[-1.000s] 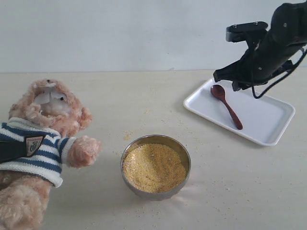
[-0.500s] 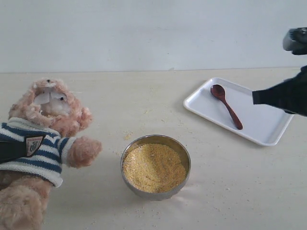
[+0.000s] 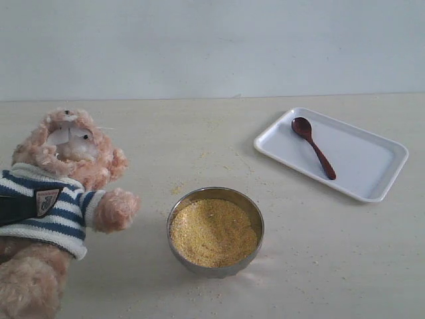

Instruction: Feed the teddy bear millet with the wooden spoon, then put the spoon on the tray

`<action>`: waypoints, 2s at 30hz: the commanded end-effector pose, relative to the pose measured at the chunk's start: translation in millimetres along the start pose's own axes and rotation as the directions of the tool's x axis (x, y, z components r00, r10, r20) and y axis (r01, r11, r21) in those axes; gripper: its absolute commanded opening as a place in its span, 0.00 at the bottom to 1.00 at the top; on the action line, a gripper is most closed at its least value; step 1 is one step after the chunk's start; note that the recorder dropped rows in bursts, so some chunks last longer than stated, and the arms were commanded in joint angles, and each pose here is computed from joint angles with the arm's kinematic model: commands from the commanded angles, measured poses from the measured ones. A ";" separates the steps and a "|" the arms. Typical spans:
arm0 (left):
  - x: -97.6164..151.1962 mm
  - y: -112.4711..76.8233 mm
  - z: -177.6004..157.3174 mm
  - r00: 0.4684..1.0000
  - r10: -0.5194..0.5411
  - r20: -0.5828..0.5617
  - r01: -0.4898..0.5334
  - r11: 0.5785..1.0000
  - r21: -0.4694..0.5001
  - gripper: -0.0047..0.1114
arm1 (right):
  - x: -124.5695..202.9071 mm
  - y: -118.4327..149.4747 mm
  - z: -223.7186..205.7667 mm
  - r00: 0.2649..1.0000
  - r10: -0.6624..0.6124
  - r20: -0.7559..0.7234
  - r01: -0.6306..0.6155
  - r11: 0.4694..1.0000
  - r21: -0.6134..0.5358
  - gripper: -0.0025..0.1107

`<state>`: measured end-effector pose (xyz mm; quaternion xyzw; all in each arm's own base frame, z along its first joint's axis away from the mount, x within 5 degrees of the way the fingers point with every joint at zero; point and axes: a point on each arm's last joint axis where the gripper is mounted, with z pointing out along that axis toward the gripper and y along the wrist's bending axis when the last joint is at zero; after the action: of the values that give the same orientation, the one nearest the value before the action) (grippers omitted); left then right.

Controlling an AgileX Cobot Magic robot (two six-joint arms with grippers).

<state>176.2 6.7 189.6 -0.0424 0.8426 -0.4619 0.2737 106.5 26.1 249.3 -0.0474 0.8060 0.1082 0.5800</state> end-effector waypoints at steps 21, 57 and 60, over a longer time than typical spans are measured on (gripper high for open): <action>0.3 -3.2 -0.7 1.000 0.005 0.015 -0.005 1.000 0.022 0.08 | -2.8 0.6 -38.2 0.973 0.001 0.232 0.005 1.000 -0.026 0.02; 0.2 -3.3 -0.7 1.000 0.004 0.017 -0.004 1.000 0.022 0.08 | 68.1 -7.9 -34.6 0.981 -0.051 0.188 0.054 0.998 -0.013 0.02; 0.2 -3.3 -0.7 1.000 0.004 0.017 -0.004 1.000 0.022 0.08 | 68.1 -7.8 -34.6 0.981 -0.047 0.188 0.050 0.999 -0.015 0.02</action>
<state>176.1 6.6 189.8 -0.0419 0.8426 -0.4616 0.2743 54.4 14.2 195.8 -0.0602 0.7453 0.1092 0.6549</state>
